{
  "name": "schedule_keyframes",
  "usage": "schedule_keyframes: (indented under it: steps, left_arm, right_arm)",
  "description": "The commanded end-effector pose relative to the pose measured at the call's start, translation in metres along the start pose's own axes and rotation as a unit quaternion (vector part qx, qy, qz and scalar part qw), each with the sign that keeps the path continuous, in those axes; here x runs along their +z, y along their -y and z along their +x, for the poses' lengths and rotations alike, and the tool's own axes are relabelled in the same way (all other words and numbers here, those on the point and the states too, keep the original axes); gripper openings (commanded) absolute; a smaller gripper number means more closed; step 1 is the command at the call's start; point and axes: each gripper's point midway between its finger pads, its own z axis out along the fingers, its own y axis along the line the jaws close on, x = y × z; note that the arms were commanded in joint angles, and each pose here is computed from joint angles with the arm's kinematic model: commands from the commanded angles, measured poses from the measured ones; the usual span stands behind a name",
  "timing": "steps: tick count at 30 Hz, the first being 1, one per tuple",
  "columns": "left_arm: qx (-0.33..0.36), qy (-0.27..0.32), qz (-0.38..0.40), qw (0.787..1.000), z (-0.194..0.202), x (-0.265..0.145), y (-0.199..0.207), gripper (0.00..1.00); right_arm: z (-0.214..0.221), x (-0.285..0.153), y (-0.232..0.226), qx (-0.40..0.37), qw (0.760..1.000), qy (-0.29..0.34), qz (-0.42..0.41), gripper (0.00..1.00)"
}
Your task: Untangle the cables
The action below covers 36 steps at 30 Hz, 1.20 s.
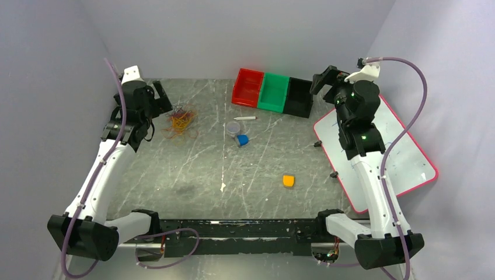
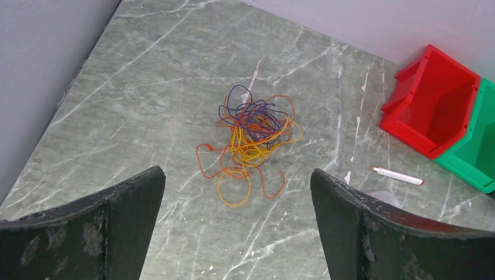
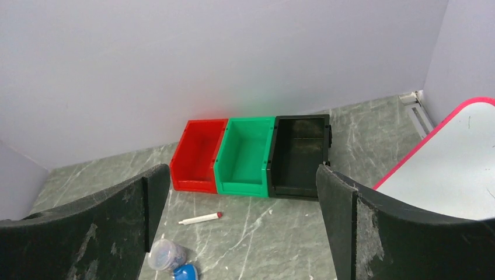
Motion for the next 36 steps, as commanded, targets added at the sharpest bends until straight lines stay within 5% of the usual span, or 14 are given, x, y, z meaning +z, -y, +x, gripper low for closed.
schedule_keyframes:
  steps: [1, 19, 26, 36]
  left_arm:
    - [-0.003, 0.018, 0.012, 1.000, -0.012, 0.006, 0.005, 0.99]
    - [0.022, -0.036, 0.020, 0.999, 0.008, 0.021, 0.010, 1.00]
    - [0.025, -0.129, 0.028, 0.991, 0.055, 0.060, 0.000, 0.92]
    - [0.080, -0.158, 0.064, 0.982, 0.081, 0.130, 0.011, 0.99]
  right_arm:
    - [-0.005, -0.001, 0.000, -0.008, 1.000, 0.019, -0.009, 1.00]
    - [0.010, -0.004, -0.007, 0.020, 0.999, -0.001, -0.030, 1.00]
    - [0.038, 0.003, -0.016, 0.026, 0.996, -0.058, -0.056, 1.00]
    - [0.085, 0.005, -0.029, 0.035, 0.985, -0.127, -0.108, 1.00]
